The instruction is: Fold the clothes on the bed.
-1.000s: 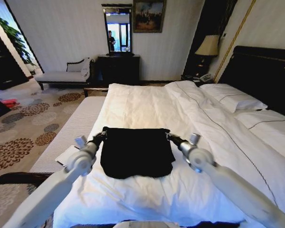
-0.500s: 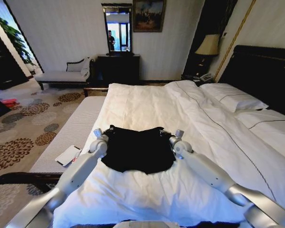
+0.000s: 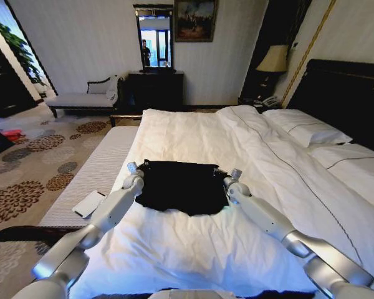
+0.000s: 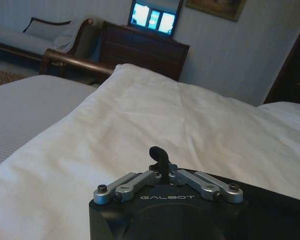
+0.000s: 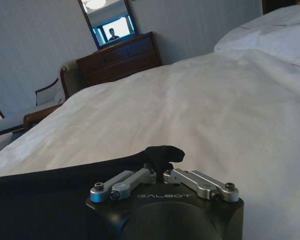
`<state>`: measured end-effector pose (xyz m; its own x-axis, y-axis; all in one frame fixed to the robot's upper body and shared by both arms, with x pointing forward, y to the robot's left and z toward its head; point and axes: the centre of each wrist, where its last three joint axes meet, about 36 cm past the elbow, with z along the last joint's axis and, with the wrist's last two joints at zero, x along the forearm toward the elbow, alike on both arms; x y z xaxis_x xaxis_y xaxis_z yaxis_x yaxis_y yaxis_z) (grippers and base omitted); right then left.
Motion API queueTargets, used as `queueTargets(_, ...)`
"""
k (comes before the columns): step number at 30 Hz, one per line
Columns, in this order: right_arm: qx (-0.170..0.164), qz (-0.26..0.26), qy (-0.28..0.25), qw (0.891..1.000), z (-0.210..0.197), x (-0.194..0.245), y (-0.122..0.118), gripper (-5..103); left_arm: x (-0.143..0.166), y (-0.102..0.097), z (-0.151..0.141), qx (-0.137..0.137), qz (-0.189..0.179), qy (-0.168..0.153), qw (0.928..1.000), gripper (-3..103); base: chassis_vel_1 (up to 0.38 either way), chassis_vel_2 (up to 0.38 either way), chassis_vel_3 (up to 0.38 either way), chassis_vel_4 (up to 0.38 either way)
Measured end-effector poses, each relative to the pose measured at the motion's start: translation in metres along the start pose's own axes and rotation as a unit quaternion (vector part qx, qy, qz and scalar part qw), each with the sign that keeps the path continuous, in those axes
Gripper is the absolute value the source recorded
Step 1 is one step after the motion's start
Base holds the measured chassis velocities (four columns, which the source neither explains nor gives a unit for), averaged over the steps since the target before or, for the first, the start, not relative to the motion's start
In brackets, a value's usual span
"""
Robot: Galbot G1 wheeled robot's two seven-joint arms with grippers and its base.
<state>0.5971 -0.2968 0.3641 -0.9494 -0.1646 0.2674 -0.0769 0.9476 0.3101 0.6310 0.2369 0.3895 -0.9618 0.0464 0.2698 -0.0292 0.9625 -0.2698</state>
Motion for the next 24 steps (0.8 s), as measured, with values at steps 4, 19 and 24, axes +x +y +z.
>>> queueTargets(4,0.010,-0.012,-0.013,1.000,0.002,0.007,0.002,1,0.013,-0.001,0.011,-0.004,0.008,-0.004,1.0000,1,0.000,0.000,0.000,0.000)
queueTargets(19,0.068,-0.075,-0.070,0.992,0.018,0.061,0.015,1,0.088,-0.013,0.032,0.026,0.035,-0.058,0.9974,1,0.000,0.000,0.000,0.000)
queueTargets(24,0.078,-0.078,-0.074,0.991,0.036,0.080,0.006,1,0.114,-0.007,0.044,0.030,0.033,-0.061,0.9971,1,0.000,0.000,0.000,0.000)
